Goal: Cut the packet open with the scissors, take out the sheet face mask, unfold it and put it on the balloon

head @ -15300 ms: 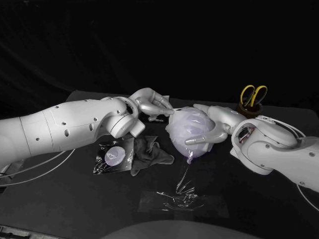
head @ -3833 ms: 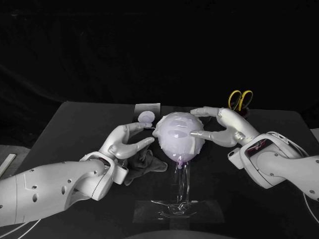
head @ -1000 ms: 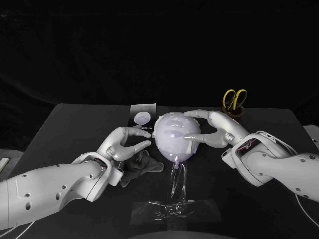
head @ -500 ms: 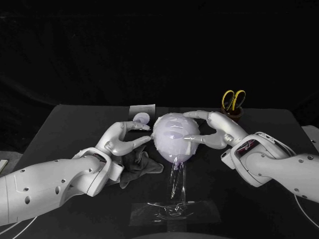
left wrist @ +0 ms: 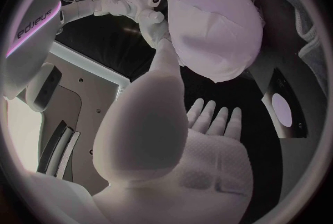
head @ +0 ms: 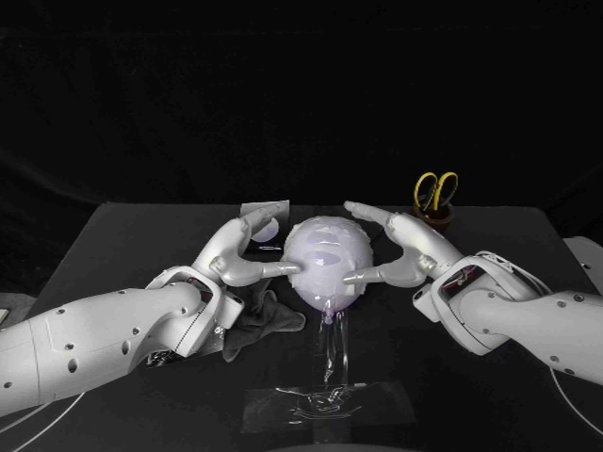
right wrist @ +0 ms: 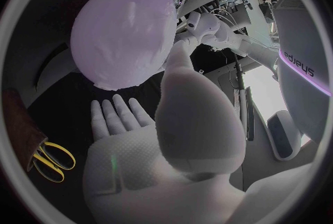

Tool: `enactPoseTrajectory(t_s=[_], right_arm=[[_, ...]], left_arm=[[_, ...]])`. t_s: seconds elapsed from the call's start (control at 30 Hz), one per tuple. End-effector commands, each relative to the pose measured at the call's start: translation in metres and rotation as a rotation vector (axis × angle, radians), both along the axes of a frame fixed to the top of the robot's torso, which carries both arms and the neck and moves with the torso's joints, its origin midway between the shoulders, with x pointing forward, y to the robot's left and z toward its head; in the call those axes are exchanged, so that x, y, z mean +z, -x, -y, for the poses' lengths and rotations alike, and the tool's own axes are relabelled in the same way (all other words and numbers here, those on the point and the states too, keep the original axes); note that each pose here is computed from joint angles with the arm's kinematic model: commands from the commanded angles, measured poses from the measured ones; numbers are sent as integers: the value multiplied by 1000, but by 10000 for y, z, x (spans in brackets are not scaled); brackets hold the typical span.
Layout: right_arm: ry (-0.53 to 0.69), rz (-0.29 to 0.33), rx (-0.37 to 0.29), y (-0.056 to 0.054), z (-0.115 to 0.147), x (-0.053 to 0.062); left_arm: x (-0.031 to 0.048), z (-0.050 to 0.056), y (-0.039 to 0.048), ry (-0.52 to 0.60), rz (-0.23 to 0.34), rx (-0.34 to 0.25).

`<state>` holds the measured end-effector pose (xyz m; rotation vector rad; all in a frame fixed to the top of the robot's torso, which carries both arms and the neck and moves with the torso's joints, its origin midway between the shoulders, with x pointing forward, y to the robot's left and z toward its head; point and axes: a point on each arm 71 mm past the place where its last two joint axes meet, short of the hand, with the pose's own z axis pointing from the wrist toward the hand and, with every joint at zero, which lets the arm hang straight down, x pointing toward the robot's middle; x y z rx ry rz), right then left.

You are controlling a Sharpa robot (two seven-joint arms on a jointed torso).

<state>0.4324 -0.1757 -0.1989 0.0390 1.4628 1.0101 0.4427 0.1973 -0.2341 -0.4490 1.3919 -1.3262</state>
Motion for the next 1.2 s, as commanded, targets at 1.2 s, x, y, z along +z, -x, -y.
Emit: enactPoseTrajectory(t_s=[1.2], right_arm=[[25, -110, 14, -102, -16, -146]], left_arm=[[-68, 195, -181, -115, -51, -125]])
